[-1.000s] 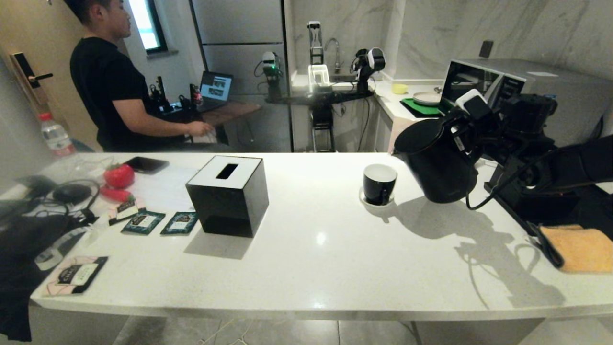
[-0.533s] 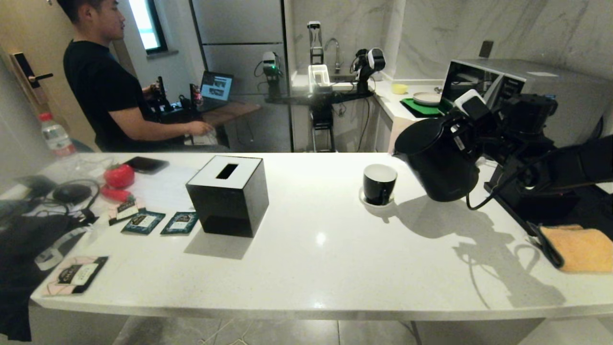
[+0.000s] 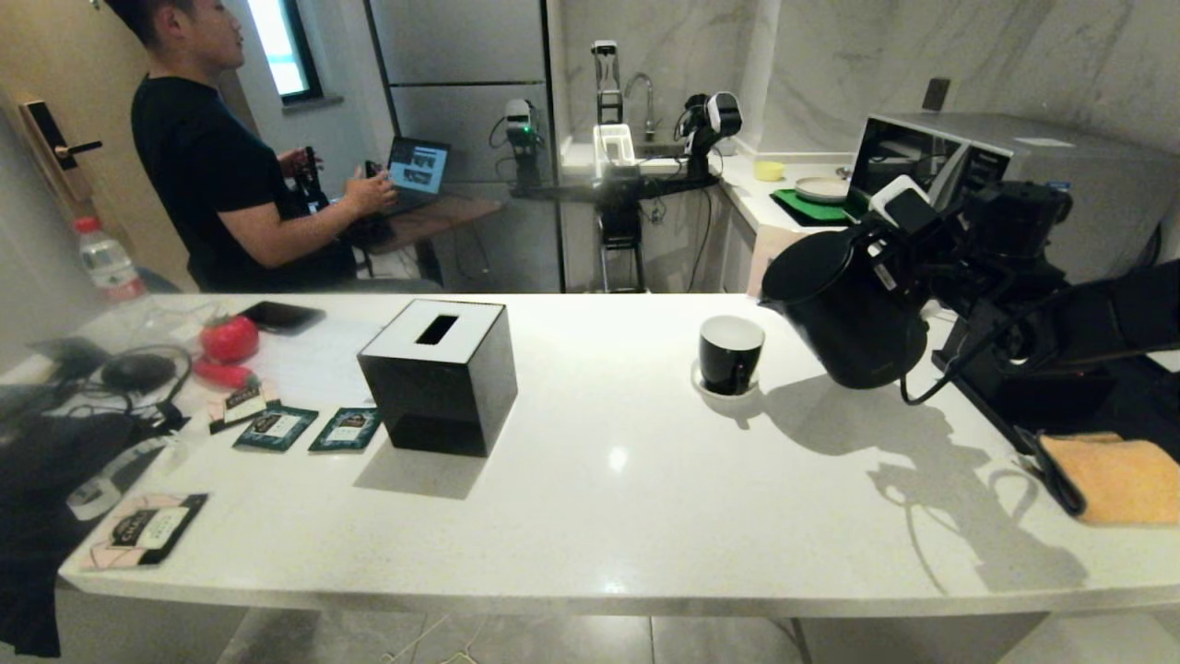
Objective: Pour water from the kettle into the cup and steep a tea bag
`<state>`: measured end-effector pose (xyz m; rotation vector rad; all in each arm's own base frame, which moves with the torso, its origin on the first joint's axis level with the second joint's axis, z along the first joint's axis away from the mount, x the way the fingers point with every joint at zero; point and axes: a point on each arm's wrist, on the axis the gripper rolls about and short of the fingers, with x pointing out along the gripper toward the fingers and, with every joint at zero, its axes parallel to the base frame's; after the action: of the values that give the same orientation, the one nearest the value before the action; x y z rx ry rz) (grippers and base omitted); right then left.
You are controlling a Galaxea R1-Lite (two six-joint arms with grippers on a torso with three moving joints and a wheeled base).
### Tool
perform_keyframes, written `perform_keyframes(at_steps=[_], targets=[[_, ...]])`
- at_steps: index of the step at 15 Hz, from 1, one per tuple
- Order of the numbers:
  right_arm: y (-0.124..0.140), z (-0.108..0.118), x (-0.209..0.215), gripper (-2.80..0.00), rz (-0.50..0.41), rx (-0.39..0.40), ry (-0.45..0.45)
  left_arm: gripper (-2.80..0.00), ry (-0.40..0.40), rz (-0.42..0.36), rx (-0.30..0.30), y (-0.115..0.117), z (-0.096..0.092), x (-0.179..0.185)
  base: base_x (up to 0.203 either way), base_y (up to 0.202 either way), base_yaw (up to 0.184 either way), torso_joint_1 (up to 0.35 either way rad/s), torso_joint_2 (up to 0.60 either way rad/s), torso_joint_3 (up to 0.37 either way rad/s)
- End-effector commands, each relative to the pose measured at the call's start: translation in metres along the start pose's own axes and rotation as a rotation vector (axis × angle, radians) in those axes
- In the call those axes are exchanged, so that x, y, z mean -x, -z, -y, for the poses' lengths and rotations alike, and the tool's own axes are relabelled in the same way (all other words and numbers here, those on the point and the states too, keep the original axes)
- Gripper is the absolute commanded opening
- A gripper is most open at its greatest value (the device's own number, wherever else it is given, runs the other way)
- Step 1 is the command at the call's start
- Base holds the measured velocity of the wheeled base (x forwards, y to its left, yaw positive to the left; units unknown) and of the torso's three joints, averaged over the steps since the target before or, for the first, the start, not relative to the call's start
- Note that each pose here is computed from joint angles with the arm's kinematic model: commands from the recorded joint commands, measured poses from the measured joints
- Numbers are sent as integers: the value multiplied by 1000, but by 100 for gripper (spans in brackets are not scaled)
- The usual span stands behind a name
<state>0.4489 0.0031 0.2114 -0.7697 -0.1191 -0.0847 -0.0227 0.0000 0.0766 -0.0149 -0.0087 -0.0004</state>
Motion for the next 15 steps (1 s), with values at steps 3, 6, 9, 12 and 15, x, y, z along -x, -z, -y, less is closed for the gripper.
perform_keyframes(at_steps=[3, 6, 9, 12, 15], targets=[[-5, 1, -3, -280, 17, 23, 10, -280, 0, 0, 0, 0, 0, 0, 0, 0, 0, 0, 0, 0], [-5, -2, -3, -280, 22, 42, 3, -280, 0, 0, 0, 0, 0, 0, 0, 0, 0, 0, 0, 0], [-6, -4, -3, -280, 27, 66, -1, -280, 0, 0, 0, 0, 0, 0, 0, 0, 0, 0, 0, 0], [-6, -4, -4, -280, 27, 87, -1, -280, 0, 0, 0, 0, 0, 0, 0, 0, 0, 0, 0, 0], [-7, -4, -4, -280, 31, 107, 0, -280, 0, 0, 0, 0, 0, 0, 0, 0, 0, 0, 0, 0]])
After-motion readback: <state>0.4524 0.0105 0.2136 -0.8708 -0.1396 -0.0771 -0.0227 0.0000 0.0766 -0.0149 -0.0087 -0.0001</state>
